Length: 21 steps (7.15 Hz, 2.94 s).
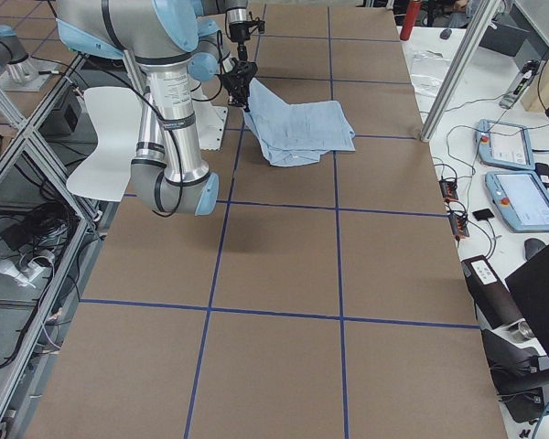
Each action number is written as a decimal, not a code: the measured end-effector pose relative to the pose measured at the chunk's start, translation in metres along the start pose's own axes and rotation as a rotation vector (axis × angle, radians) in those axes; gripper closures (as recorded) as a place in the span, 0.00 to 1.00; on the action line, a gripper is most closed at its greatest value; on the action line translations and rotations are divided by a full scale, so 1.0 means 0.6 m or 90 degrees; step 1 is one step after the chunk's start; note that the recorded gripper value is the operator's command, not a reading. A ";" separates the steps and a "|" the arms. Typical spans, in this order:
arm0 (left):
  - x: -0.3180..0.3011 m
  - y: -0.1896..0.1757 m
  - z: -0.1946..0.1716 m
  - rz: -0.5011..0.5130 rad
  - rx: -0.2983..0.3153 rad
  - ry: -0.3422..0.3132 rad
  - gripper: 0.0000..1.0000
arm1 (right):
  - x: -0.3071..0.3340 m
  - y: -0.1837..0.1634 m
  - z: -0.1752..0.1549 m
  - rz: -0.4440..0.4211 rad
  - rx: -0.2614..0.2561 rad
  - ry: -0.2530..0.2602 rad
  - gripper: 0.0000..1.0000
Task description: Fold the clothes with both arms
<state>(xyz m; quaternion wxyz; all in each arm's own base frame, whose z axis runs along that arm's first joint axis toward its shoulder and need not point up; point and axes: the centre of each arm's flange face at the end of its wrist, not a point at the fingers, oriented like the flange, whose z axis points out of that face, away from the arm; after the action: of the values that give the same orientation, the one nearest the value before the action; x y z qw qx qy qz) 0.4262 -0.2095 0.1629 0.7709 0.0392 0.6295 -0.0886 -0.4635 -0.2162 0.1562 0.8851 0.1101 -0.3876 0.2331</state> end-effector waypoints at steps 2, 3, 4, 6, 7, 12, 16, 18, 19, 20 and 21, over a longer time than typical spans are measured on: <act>-0.012 -0.034 0.026 -0.002 0.027 -0.024 1.00 | -0.044 -0.044 0.039 -0.003 0.035 0.005 1.00; -0.015 -0.067 0.039 -0.007 0.052 -0.034 1.00 | -0.063 -0.068 0.069 -0.004 0.052 0.000 1.00; -0.016 -0.106 0.052 -0.005 0.081 -0.046 1.00 | -0.077 -0.091 0.101 -0.007 0.067 -0.005 1.00; -0.023 -0.202 0.071 0.023 0.143 -0.076 1.00 | -0.104 -0.131 0.151 -0.014 0.092 -0.012 1.00; -0.028 -0.252 0.080 0.036 0.172 -0.095 1.00 | -0.130 -0.146 0.170 -0.014 0.102 -0.008 1.00; -0.081 -0.447 0.169 0.083 0.244 -0.212 1.00 | -0.250 -0.251 0.293 -0.010 0.155 0.011 1.00; -0.154 -0.509 0.245 0.090 0.248 -0.261 1.00 | -0.316 -0.306 0.377 -0.010 0.175 0.015 1.00; -0.171 -0.520 0.266 0.107 0.246 -0.264 0.64 | -0.323 -0.330 0.404 -0.010 0.182 0.013 0.22; -0.170 -0.522 0.265 0.116 0.246 -0.256 0.01 | -0.322 -0.341 0.410 -0.013 0.185 0.012 0.01; -0.164 -0.524 0.260 0.129 0.247 -0.239 0.00 | -0.324 -0.355 0.408 -0.017 0.182 0.010 0.01; -0.157 -0.529 0.250 0.151 0.237 -0.225 0.00 | -0.330 -0.372 0.400 -0.020 0.169 0.006 0.01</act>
<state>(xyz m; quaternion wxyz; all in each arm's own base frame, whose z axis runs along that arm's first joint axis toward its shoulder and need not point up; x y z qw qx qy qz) 0.4938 -0.5385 0.3020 0.8533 0.2373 0.4491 -0.1176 -0.6217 -0.5645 0.1689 0.8683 0.2309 -0.3471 0.2689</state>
